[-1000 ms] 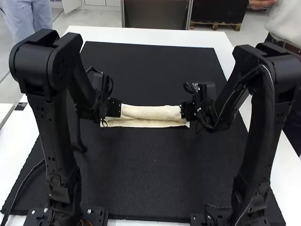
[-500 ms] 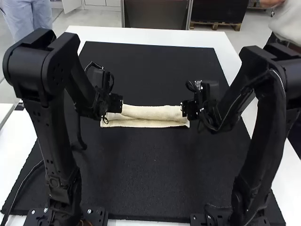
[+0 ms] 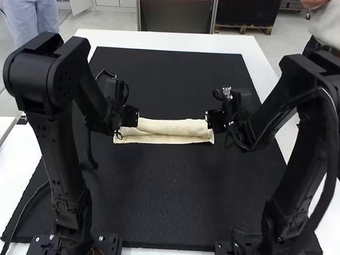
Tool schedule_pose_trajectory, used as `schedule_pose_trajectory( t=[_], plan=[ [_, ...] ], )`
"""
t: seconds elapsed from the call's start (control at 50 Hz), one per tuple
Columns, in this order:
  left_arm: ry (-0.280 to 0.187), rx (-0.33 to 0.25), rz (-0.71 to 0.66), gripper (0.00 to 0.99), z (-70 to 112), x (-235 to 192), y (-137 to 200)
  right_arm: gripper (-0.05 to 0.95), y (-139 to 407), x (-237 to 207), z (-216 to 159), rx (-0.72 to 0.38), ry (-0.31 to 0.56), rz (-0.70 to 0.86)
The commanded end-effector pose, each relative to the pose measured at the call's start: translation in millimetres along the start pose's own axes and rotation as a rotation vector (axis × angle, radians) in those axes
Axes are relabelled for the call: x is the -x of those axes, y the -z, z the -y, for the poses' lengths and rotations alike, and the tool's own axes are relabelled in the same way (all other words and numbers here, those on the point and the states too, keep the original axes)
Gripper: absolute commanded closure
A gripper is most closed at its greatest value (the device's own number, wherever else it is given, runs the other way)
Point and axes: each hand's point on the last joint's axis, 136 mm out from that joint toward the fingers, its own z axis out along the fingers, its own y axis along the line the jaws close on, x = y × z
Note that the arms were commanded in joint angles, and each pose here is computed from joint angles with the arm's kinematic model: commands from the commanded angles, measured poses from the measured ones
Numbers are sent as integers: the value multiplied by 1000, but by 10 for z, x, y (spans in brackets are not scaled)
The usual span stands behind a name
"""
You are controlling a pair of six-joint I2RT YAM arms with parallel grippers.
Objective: Fold the towel.
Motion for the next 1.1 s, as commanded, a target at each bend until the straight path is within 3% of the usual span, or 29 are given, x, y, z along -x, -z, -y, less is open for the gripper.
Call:
schedule_pose_trajectory(
  t=[0.0, 0.3, 0.74, 1.08],
  plan=[
    [-5, 6, 37, 36, -6, 99, 87, 0, 42, 11, -34, 6, 15, 7],
    [-14, 2, 39, 36, 34, 106, 92, 2, 94, -67, -36, 16, 14, -16],
    [-16, -2, 40, 36, 52, 104, 97, 0, 167, 258, -65, 28, 3, 56],
    [-17, -2, 37, 36, 52, 96, 97, 2, 316, 316, -288, 85, 1, 34]
  ],
)
